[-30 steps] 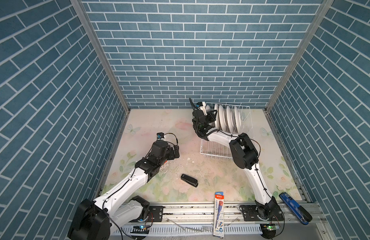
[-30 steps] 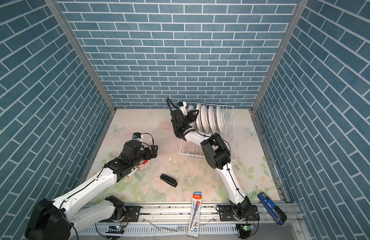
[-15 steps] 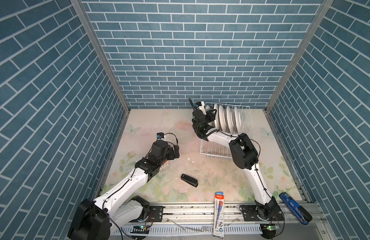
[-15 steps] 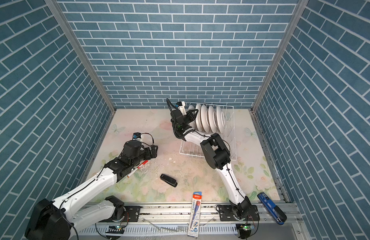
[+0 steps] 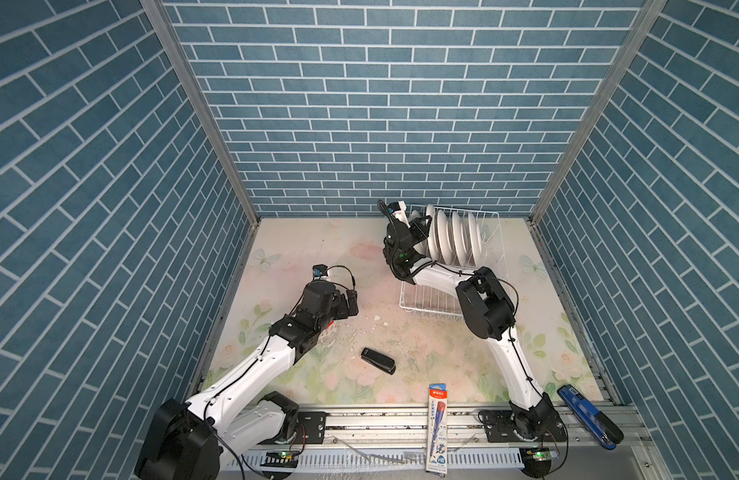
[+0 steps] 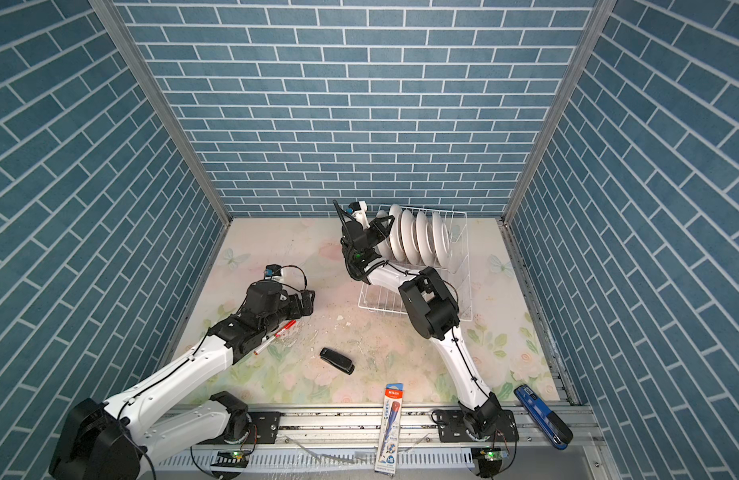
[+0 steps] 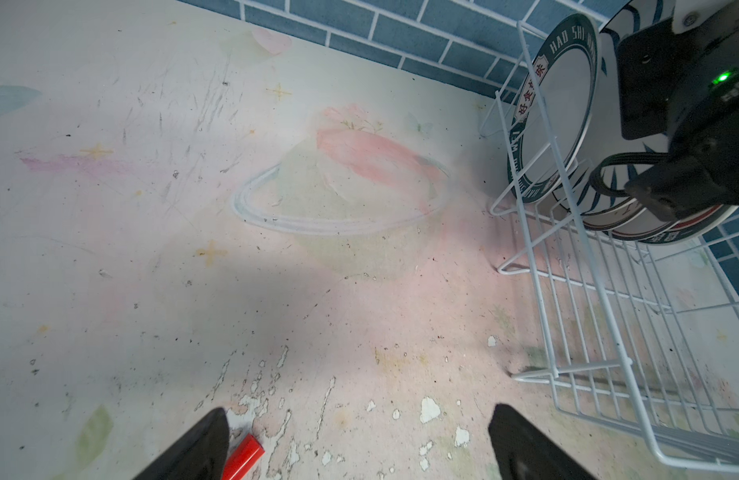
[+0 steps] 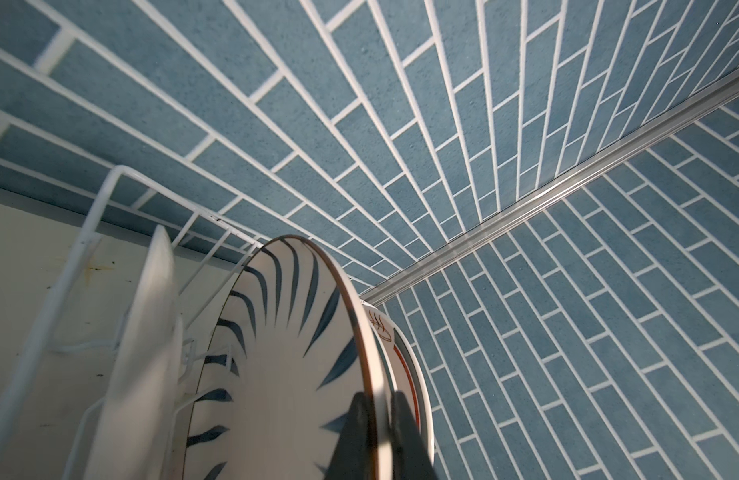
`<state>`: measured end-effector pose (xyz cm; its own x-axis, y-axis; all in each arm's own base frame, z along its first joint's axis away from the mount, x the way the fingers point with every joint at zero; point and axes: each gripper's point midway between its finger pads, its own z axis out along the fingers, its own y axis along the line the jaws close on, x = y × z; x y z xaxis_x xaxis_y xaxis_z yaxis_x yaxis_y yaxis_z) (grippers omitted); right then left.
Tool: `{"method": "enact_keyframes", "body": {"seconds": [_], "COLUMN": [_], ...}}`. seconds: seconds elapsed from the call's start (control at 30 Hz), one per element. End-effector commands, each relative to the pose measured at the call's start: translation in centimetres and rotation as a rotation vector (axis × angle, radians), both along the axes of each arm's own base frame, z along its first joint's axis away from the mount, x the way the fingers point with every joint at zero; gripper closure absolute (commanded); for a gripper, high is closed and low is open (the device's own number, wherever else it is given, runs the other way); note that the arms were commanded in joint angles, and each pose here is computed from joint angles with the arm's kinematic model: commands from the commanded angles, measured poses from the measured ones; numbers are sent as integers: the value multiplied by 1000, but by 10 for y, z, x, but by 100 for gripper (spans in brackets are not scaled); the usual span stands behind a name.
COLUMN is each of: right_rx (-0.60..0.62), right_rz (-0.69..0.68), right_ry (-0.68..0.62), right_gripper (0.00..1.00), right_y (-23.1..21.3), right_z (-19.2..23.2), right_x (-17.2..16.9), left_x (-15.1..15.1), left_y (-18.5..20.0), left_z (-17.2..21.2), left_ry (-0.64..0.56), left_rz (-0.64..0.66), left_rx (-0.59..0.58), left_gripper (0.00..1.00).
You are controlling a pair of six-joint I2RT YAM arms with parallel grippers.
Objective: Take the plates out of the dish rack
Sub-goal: 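Close the right gripper on the blue-striped plate rim and start lifting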
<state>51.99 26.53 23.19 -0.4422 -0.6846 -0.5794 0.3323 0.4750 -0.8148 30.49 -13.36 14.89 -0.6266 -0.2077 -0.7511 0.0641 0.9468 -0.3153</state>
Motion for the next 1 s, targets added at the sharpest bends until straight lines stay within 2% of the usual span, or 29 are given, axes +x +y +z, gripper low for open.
{"method": "enact_keyframes", "body": {"seconds": [0.0,0.63,0.97], "right_rx": [89,43,57], "right_rz": [23,78,91], "right_ry": [-113,-121,-177], "right_gripper": [100,100,100], "right_y": [0,15,20], "right_z": [57,82,105], "right_x": [-12,-19,-27], "left_x": [1,0,-1], "left_y": [-1,1,1], "left_z": [11,12,11], "left_ry": [-21,-25,-24], "left_rz": [-4,0,-2], "left_rx": [4,5,1], "left_gripper": [0,0,0]}}
